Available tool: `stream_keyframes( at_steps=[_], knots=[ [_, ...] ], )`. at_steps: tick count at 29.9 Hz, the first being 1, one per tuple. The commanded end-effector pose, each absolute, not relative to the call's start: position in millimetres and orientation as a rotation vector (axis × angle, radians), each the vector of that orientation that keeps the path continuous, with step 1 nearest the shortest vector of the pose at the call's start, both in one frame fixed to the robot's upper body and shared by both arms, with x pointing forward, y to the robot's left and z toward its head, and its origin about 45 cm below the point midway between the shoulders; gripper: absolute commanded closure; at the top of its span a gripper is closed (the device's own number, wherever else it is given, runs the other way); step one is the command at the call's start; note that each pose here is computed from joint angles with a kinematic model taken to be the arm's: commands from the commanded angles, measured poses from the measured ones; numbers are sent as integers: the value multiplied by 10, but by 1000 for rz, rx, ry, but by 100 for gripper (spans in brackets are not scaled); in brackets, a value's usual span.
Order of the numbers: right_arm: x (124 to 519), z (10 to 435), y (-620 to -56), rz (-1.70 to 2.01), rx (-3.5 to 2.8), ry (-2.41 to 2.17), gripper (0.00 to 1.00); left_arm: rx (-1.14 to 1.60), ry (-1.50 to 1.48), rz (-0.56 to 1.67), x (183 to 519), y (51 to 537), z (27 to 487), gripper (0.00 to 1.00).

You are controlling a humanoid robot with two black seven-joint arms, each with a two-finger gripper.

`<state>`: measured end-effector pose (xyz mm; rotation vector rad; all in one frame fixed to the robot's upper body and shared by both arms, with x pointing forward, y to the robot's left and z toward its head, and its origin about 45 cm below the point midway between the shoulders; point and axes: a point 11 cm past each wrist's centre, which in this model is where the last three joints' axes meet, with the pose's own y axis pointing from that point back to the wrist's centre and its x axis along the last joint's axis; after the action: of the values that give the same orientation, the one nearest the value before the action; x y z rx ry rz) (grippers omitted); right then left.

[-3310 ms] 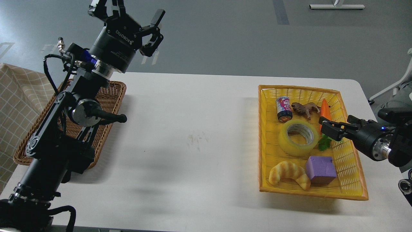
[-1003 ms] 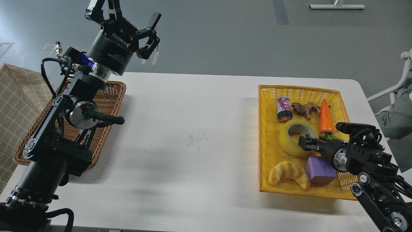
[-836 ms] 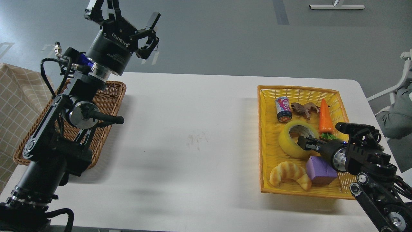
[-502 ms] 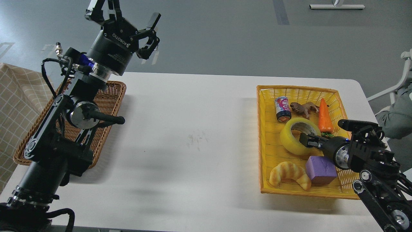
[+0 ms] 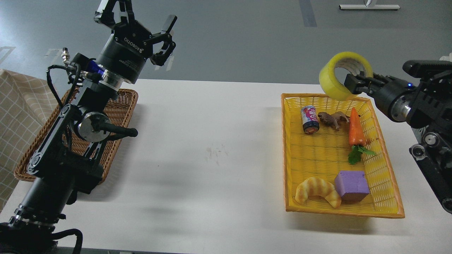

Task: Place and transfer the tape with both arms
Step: 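Lift the tape roll out and set it on the table beside the crate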

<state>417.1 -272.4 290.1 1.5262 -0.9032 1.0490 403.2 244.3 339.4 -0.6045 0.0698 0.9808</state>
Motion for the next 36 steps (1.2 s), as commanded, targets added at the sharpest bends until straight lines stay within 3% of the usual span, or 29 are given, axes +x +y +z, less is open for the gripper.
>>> stream_keyframes(
  at_steps=[1, 6, 12, 17, 23, 36],
  knots=[
    [4285, 2967, -2181, 1144, 1574, -815, 100, -604, 68, 980, 4031, 2440, 3398, 2],
    [4285, 2808, -1271, 1228, 1671, -642, 100, -599, 74, 1000, 4040, 2454, 3372, 2],
    [4130, 2394, -633, 1203, 1742, -479, 100, -595, 71, 1012, 4043, 2483, 3373, 2],
    [4063, 1834, -751, 1112, 1669, -341, 100, -594, 68, 1013, 4042, 2493, 3376, 2],
    [3869, 1460, -820, 1051, 1667, -262, 100, -593, 67, 1013, 4042, 2511, 3382, 2],
    [3831, 1401, -864, 1015, 1689, -280, 100, -594, 69, 1023, 4036, 2546, 3364, 2]
  ],
)
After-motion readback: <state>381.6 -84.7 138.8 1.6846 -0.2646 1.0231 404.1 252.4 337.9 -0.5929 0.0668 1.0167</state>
